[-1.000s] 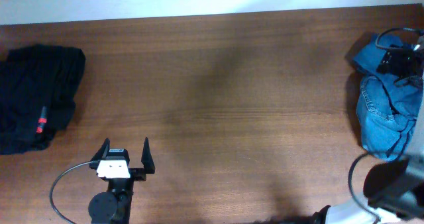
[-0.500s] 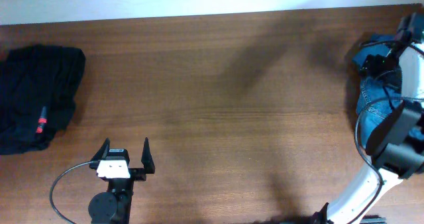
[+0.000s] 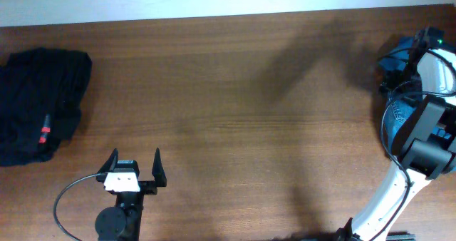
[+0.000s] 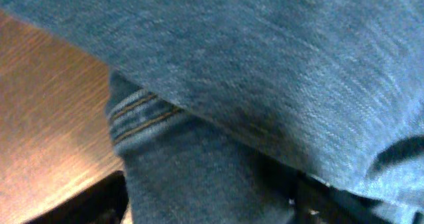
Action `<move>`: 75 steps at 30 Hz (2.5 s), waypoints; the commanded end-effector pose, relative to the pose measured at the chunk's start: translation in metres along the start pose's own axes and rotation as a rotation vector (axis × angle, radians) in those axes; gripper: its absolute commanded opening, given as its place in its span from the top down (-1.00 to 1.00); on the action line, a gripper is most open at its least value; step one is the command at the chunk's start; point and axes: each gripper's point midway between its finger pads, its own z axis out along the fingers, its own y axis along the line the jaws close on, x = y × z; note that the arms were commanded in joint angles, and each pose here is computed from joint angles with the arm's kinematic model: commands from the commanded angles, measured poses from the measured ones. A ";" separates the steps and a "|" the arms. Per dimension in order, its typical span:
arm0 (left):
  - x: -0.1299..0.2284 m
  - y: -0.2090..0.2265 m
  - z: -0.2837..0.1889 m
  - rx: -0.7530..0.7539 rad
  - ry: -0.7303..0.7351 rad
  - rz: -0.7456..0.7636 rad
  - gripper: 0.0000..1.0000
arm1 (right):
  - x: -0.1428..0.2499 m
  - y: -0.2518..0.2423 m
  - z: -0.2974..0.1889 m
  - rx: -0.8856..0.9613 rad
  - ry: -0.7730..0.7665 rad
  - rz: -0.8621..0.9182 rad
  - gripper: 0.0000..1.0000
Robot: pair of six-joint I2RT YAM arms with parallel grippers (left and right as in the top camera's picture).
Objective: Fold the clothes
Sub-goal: 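Lift the jeans with the right gripper and drag them toward table center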
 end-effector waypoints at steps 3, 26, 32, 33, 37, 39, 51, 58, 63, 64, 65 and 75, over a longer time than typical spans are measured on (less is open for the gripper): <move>0.001 -0.001 0.000 0.007 -0.002 0.015 -0.99 | -0.001 0.001 0.000 0.011 0.003 0.018 0.51; 0.001 -0.001 0.000 0.007 -0.003 0.015 -0.99 | 0.035 0.091 -0.466 -0.901 -0.898 -0.532 0.92; 0.001 -0.001 0.000 0.007 -0.002 0.015 -0.99 | 0.090 0.092 -0.532 -1.069 -1.058 -0.710 0.92; 0.001 -0.001 0.000 0.007 -0.002 0.015 -0.99 | 0.091 0.092 -0.534 -1.067 -1.068 -0.714 0.92; 0.001 -0.001 0.000 0.007 -0.002 0.015 -0.99 | 0.092 0.092 -0.534 -1.067 -1.067 -0.714 0.92; 0.001 -0.001 0.000 0.007 -0.002 0.015 -0.99 | 0.092 0.092 -0.533 -1.068 -1.064 -0.714 0.92; 0.001 -0.001 0.000 0.007 -0.002 0.015 -0.99 | 0.085 0.069 -0.522 -0.998 -1.069 -0.683 0.92; 0.001 -0.001 0.000 0.007 -0.002 0.015 -0.99 | 0.085 0.060 -0.511 -0.966 -1.047 -0.683 0.92; 0.001 -0.001 0.000 0.007 -0.002 0.015 -0.99 | 0.096 0.069 -0.512 -1.000 -1.046 -0.754 0.92; 0.001 -0.001 0.000 0.007 -0.002 0.015 -0.99 | 0.100 0.072 -0.514 -1.014 -1.045 -0.772 0.92; 0.001 -0.001 0.000 0.007 -0.003 0.015 -0.99 | 0.105 0.077 -0.515 -1.029 -1.046 -0.803 0.92; 0.001 -0.001 0.000 0.008 -0.002 0.015 -0.99 | 0.160 0.155 -0.516 -1.131 -0.988 -1.124 0.92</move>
